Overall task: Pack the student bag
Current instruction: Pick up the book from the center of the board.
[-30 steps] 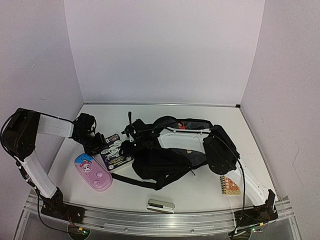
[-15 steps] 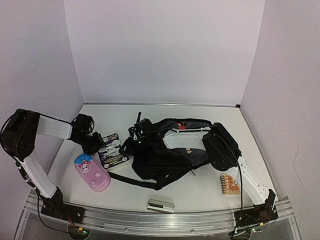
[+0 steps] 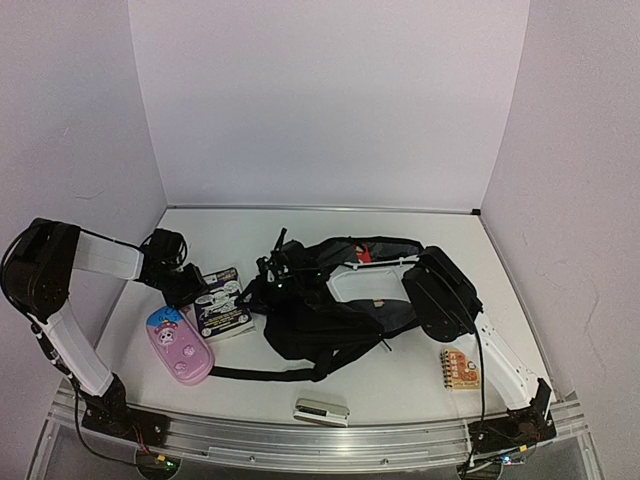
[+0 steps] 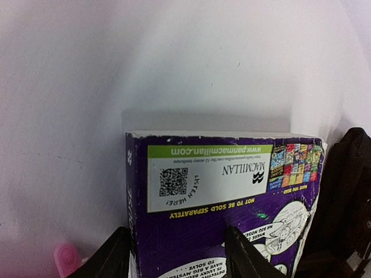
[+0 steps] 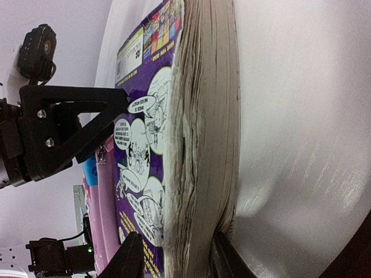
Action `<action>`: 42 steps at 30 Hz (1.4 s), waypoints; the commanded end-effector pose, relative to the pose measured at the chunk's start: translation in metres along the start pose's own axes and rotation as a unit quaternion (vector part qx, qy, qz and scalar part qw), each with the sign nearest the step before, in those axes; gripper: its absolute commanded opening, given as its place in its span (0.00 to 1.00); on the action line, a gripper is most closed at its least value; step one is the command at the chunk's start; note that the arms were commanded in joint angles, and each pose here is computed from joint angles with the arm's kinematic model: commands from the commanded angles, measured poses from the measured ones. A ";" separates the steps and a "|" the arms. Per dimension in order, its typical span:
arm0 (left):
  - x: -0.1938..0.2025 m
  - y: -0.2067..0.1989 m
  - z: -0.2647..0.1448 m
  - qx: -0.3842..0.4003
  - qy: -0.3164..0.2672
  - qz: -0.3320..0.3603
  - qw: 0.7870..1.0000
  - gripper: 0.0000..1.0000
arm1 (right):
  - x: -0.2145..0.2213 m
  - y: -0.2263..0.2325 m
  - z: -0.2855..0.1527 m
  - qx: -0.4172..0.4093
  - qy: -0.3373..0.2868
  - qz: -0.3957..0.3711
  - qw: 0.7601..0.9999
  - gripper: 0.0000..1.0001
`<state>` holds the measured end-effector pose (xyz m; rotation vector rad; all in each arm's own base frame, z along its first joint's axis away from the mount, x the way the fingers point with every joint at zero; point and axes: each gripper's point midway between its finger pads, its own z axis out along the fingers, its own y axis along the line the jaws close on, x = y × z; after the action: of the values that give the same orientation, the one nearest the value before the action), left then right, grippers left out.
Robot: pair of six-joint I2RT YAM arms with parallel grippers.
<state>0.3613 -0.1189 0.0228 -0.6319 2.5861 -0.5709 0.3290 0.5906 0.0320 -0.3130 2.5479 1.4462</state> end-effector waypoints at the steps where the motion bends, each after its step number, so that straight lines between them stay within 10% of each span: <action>1: 0.040 -0.033 -0.002 0.088 0.084 -0.011 0.992 0.54 | 0.033 0.019 0.024 -0.052 0.031 -0.014 0.998 0.36; 13: 0.032 -0.041 -0.017 0.099 0.063 -0.002 0.993 0.56 | 0.016 0.047 0.009 -0.066 0.005 -0.018 0.998 0.01; 22: -0.011 -0.059 -0.108 0.111 -0.058 0.051 0.991 0.89 | -0.036 0.141 -0.068 -0.105 -0.102 -0.063 0.987 0.00; 29: -0.006 -0.088 -0.183 0.184 -0.088 0.097 0.974 0.96 | -0.058 0.212 -0.148 -0.146 -0.177 -0.114 0.967 0.00; 42: 0.031 -0.169 -0.274 0.432 -0.035 0.190 0.881 0.97 | -0.032 0.270 -0.238 -0.214 -0.197 -0.190 0.938 0.00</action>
<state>0.2765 -0.1722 0.2740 -0.0428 2.1262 -1.1843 0.2909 0.5357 0.3176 -0.3904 1.9688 1.5845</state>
